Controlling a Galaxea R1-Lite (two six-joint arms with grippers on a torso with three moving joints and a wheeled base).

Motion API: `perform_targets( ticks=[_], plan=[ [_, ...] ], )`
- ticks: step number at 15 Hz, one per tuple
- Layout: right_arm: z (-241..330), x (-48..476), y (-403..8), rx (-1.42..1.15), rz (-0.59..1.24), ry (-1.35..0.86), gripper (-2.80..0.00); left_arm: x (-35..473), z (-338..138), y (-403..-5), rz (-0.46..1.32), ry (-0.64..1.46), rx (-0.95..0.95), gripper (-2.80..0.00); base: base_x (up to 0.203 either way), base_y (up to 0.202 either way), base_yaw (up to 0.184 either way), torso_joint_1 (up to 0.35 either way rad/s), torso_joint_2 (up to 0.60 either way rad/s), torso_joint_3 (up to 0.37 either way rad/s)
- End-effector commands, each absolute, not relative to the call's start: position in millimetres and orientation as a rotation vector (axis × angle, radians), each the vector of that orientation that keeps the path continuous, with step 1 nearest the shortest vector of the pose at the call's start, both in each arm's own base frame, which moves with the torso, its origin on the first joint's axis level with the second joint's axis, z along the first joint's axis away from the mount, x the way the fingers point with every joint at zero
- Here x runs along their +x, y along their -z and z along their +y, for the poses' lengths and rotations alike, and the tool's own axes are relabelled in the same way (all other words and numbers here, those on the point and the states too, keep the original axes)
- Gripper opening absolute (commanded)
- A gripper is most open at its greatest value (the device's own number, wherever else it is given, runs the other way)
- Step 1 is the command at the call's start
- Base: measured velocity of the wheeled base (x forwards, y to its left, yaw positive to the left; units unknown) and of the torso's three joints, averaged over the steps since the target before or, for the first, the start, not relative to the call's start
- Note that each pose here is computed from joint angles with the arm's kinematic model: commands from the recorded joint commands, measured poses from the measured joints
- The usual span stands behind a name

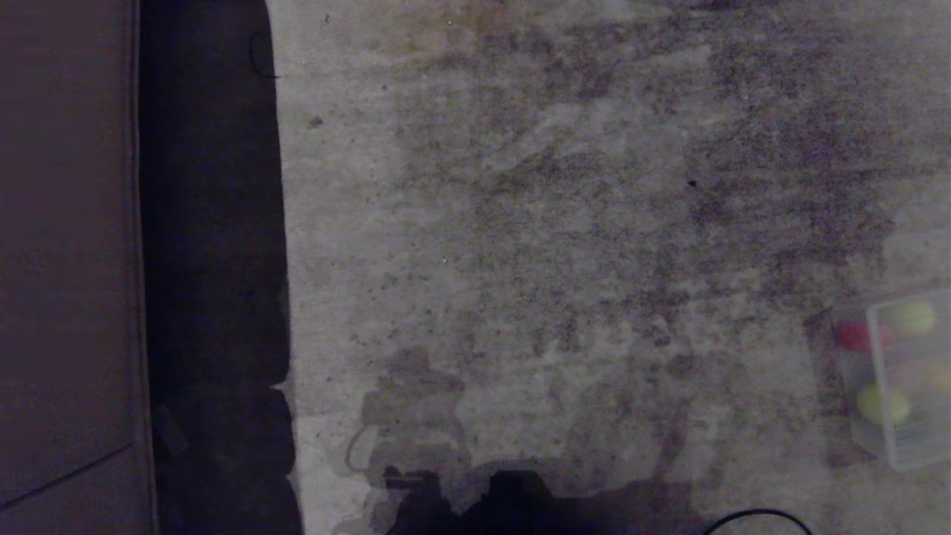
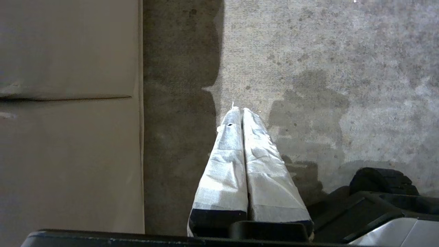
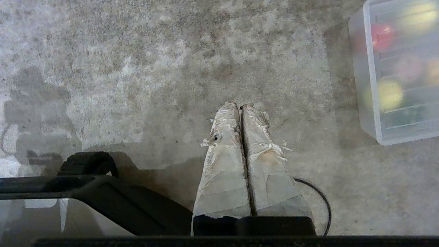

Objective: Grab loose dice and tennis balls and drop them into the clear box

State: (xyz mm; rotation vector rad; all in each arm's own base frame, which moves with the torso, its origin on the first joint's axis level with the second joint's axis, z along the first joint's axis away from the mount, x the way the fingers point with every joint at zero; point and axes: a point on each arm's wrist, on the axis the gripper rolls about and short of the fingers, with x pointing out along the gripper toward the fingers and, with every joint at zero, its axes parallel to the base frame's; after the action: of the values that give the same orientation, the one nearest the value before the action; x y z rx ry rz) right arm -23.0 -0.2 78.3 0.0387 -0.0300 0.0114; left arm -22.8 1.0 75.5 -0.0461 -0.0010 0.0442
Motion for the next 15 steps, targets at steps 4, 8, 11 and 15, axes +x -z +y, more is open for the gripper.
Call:
perform_targets(
  ticks=[4,8,11,15],
  plan=[
    [-0.2,-22.0,-75.5,0.032,-0.018,-0.013,-2.8,-22.6,1.0,-74.9,0.004,-0.043,-0.041,-2.8,0.0,0.0,0.0,0.001,0.0,0.082],
    [-0.2,-22.0,-75.5,0.035,-0.018,-0.011,-2.8,-22.6,1.0,-75.1,0.002,-0.046,-0.049,-2.8,0.0,0.0,0.0,0.003,0.0,0.205],
    [-0.2,-22.0,-75.5,0.034,-0.018,-0.012,-2.8,-22.6,1.0,-74.9,0.004,-0.044,-0.044,-2.8,0.0,0.0,0.0,0.003,0.0,0.202],
    [-0.2,-22.0,-75.5,0.035,-0.018,-0.013,-2.8,-22.6,1.0,-75.1,0.002,-0.043,-0.043,-2.8,0.0,0.0,0.0,0.003,0.0,0.202]
  ],
)
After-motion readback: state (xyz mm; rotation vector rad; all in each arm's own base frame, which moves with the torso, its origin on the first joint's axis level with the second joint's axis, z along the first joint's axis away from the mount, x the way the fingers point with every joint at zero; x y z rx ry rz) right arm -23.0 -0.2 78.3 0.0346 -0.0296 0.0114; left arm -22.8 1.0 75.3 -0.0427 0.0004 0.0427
